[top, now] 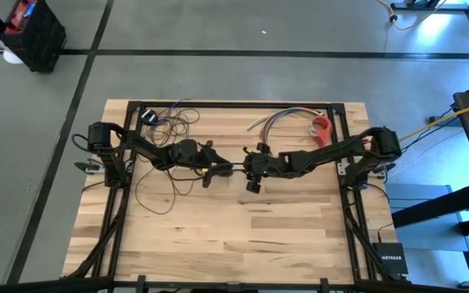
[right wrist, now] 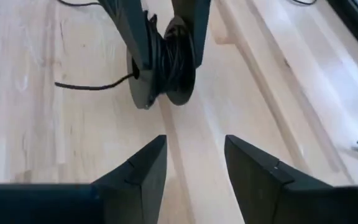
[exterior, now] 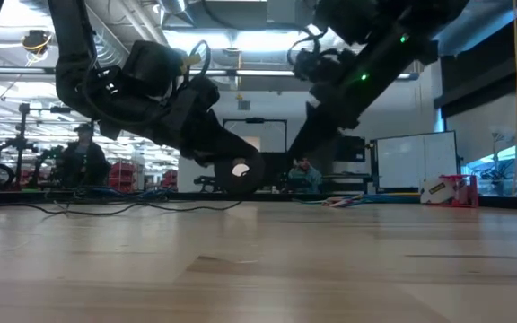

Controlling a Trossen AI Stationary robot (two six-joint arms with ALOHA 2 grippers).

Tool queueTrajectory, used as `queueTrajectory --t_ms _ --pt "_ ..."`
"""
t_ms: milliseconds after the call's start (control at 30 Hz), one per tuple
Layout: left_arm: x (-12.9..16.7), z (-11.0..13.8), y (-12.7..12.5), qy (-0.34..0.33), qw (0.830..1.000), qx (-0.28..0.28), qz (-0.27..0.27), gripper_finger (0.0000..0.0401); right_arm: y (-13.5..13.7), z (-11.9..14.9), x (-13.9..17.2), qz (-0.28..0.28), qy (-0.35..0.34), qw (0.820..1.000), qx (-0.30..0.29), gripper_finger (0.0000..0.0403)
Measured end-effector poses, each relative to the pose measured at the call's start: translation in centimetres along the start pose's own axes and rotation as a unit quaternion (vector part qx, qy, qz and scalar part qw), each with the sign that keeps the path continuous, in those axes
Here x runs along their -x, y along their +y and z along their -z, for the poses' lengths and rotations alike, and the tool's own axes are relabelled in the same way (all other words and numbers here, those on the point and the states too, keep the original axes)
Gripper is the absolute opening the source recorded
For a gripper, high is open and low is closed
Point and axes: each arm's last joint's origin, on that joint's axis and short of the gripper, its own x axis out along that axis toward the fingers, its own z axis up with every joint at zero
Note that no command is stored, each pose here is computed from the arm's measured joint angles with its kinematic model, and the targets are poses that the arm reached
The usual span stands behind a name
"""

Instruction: Coiling cords

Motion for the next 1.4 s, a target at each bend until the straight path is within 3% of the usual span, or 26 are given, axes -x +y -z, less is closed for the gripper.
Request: queueTrajectory --t_ms 100,233,533,633,800,1400 --pt "0.0 0.0 0.0 -0.002 1.000 0.001 0.000 0.0137 0.0 -0.4 0.3 -0.004 -0.014 1.000 0.001 0.0166" --pt "0.0 -0.1 0.0 -0.004 1.000 0.002 0.000 0.0137 0.5 -1.2 -0.9 -0.027 -0.093 0.995 0.014 0.0166" --pt "-1.1 1.7 -0.2 -0.014 1.000 -0.016 0.005 0.0137 -0.1 0.1 -3.7 -0.044 -0.080 0.996 0.020 0.0166" --pt "-1.2 2.1 0.0 -0.013 1.000 -0.015 0.006 0.0137 -0.2 0.2 -3.9 -0.073 -0.079 0.994 0.021 0.0166" --pt "-1.3 2.4 0.1 -0.008 1.000 -0.023 0.010 0.0137 -0.8 0.4 -4.4 -0.058 -0.075 0.995 0.038 0.0166" --pt "-1.3 3.5 0.2 0.055 0.998 -0.027 0.010 0.0137 -2.3 0.1 -4.9 -0.104 -0.095 0.989 0.047 0.0166"
